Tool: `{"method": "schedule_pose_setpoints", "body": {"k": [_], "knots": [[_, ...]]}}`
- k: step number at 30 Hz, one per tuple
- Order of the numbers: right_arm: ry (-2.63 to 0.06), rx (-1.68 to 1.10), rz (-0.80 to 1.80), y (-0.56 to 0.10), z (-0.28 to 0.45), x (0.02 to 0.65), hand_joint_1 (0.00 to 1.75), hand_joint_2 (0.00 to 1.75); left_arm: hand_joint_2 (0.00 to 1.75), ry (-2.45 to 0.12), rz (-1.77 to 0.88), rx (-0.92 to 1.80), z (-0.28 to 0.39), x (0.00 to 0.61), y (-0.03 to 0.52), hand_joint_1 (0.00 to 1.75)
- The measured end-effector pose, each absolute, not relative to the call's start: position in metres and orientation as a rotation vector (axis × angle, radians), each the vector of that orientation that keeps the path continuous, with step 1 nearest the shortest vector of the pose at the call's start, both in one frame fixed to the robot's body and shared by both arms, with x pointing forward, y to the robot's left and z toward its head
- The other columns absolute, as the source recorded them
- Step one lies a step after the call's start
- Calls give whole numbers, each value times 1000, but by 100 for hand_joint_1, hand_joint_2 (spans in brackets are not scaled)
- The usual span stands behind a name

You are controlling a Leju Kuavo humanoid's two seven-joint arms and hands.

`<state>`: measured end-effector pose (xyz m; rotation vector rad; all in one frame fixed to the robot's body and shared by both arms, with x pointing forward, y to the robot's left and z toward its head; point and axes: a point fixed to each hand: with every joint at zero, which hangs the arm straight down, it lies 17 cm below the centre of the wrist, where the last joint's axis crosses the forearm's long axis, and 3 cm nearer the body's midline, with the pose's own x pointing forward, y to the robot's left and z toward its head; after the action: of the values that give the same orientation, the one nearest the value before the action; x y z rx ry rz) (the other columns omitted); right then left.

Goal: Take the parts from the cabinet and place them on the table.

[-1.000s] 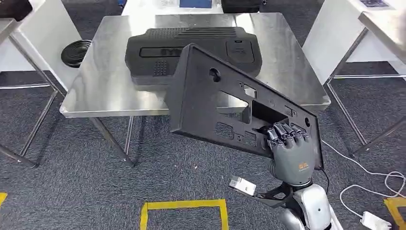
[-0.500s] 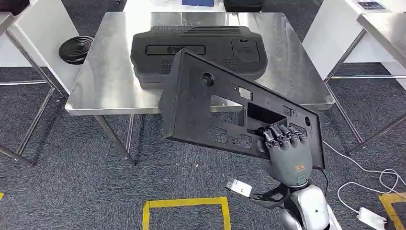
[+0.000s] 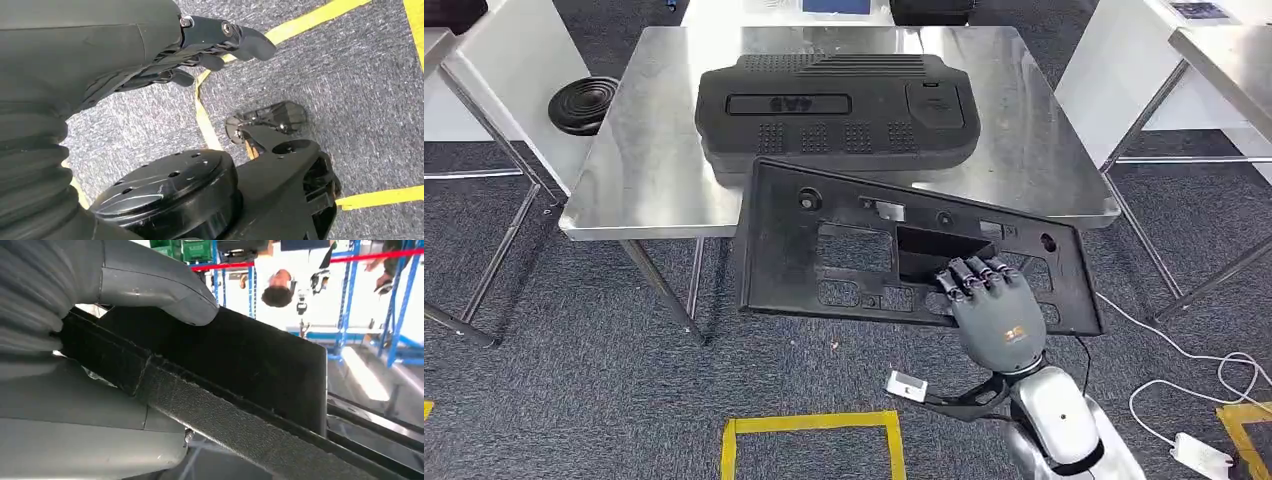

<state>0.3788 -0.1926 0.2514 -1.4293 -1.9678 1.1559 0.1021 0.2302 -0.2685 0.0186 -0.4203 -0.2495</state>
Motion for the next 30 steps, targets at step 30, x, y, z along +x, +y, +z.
{"method": "schedule_pose_setpoints", "body": {"k": [30], "knots": [[-2004, -1456, 1634, -163, 216, 391, 175, 175, 175, -397, -235, 28, -269, 106, 233, 0]]}}
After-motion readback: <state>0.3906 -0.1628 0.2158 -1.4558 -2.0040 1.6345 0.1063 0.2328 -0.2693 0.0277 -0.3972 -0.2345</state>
